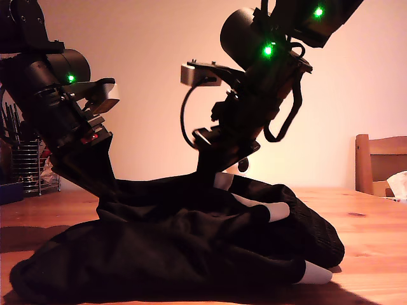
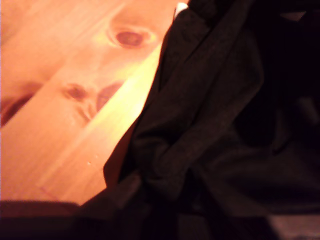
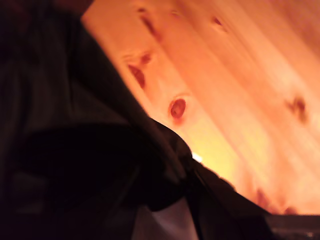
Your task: Fold the shorts in front of you. After folding it, place it to the right side.
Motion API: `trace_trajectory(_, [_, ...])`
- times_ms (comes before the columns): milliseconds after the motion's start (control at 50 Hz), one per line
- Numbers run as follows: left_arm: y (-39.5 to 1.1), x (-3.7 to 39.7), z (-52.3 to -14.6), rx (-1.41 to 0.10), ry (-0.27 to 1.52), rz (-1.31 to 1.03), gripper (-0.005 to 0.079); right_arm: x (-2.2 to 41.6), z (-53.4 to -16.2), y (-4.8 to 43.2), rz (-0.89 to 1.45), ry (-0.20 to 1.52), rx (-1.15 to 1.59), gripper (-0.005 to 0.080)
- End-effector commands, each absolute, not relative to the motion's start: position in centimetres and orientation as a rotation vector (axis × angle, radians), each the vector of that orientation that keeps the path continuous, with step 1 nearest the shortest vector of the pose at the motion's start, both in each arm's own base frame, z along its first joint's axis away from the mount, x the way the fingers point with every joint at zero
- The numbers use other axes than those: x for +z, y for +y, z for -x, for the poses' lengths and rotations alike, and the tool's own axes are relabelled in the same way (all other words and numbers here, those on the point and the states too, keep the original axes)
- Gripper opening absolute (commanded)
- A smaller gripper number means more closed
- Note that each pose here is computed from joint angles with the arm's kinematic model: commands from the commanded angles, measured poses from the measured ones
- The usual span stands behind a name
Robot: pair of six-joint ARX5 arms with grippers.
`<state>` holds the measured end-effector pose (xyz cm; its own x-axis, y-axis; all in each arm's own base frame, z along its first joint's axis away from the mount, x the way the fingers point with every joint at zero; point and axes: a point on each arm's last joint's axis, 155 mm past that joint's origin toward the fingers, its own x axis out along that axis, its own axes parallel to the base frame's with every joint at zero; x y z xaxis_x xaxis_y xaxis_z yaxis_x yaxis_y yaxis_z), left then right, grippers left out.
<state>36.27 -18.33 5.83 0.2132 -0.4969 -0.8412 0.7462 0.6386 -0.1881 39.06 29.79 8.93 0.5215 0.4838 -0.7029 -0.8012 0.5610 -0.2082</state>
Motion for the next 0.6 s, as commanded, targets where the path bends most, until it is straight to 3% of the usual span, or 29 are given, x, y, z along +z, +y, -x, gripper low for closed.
trace_trajectory(0, [-18.0,6.1,-36.9,-0.86,1.028,-0.283,0.0371,11.5,-40.1,30.6,0.529,0.586,0.804,0.0302])
trace_trajectory(200, [-17.5,7.4,-38.8,-0.815,0.982,-0.314,0.0373,14.0,-41.4,30.8,0.516,0.563,0.767,0.0302])
trace_trajectory(400, [-17.5,8.4,-39.5,-0.807,0.958,-0.312,0.0365,13.5,-40.5,30.3,0.521,0.635,0.771,0.0299])
trace_trajectory(460, [-17.9,8.5,-39.1,-0.822,0.966,-0.281,0.0271,12.8,-39.8,30.1,0.516,0.677,0.779,0.0266])
trace_trajectory(580, [-19.7,8.9,-36.6,-0.95,1.007,-0.186,-0.003,11.7,-38.3,30.0,0.476,0.759,0.808,0.0007])
